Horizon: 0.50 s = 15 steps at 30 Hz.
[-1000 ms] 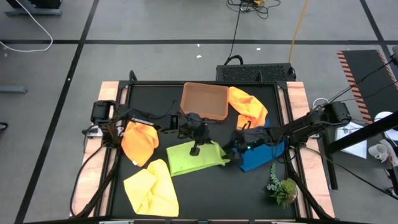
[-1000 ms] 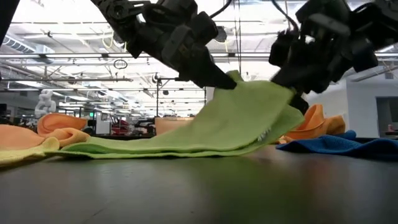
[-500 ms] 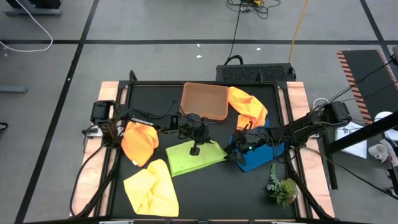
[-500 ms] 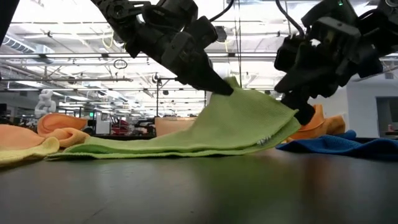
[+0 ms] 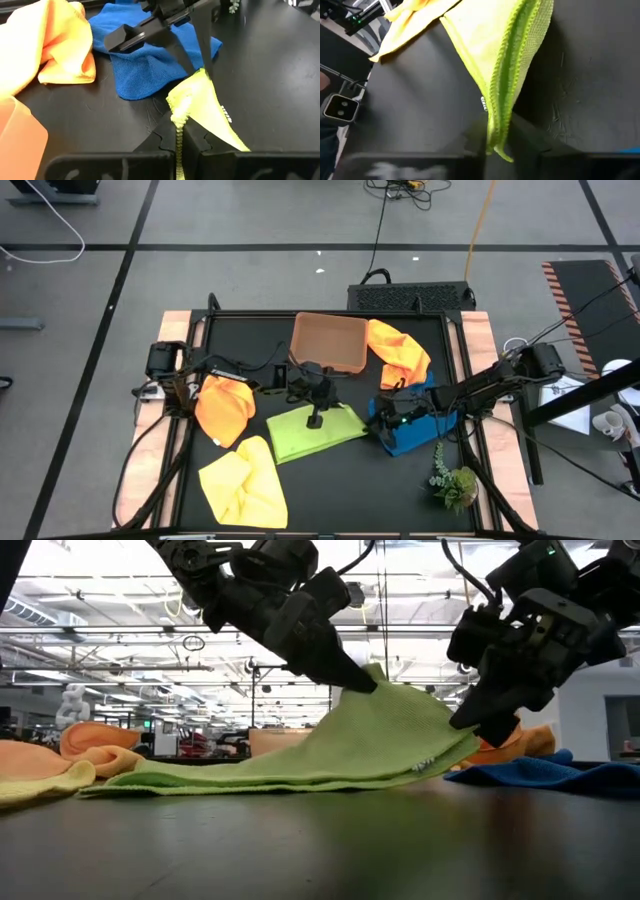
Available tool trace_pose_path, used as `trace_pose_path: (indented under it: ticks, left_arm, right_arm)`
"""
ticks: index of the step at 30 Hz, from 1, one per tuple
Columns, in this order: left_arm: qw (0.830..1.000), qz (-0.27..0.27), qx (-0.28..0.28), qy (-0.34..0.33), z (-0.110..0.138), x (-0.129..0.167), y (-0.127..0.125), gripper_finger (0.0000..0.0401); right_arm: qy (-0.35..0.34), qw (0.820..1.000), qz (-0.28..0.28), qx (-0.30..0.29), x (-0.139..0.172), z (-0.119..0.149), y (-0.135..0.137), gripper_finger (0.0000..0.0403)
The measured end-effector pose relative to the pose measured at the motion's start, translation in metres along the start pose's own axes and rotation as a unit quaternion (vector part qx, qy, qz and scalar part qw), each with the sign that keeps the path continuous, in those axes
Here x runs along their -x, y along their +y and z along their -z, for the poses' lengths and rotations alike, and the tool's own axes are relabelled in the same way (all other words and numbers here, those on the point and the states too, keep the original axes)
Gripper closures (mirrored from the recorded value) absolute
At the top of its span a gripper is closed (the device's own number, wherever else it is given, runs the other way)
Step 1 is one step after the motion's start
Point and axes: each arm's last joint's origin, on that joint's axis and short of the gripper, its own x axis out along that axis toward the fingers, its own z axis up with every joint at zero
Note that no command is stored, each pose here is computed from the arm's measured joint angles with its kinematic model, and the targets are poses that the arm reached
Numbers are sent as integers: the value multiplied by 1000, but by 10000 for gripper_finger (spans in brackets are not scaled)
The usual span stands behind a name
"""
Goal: Fold microfiber towels
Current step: Fold the green microfiber cloth
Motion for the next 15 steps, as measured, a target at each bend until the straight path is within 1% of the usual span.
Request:
trace_pose_path:
  ticks: [1, 2, 4, 6, 8, 10, 11, 15]
  left_arm:
    - [1000, -3, 4, -1, -2, 3, 0, 396]
    - [1000, -9, 7, -1, -4, 5, 0, 395]
    - [1000, -20, 6, -15, -12, 12, -3, 395]
    - [999, -28, 8, -13, -20, 25, -9, 397]
    - [999, -42, 6, -34, -34, 38, -18, 397]
    - [998, -52, 0, -32, -42, 53, -30, 397]
    - [997, -59, -5, -43, -48, 58, -36, 398]
    - [994, -82, -16, -69, -64, 83, -62, 398]
  right_arm:
    - [-5, 1000, -3, 6, 1, -1, 1, 380]
    - [-14, 1000, -9, 13, 2, -4, 2, 391]
    - [-32, 999, -19, 19, 8, -9, 6, 393]
    - [-53, 998, -31, 27, 15, -15, 11, 396]
    - [-71, 996, -42, 42, 24, -20, 17, 400]
    - [-98, 992, -53, 54, 33, -28, 23, 400]
    - [-107, 991, -55, 61, 38, -32, 26, 400]
    - [-135, 985, -48, 96, 54, -49, 39, 401]
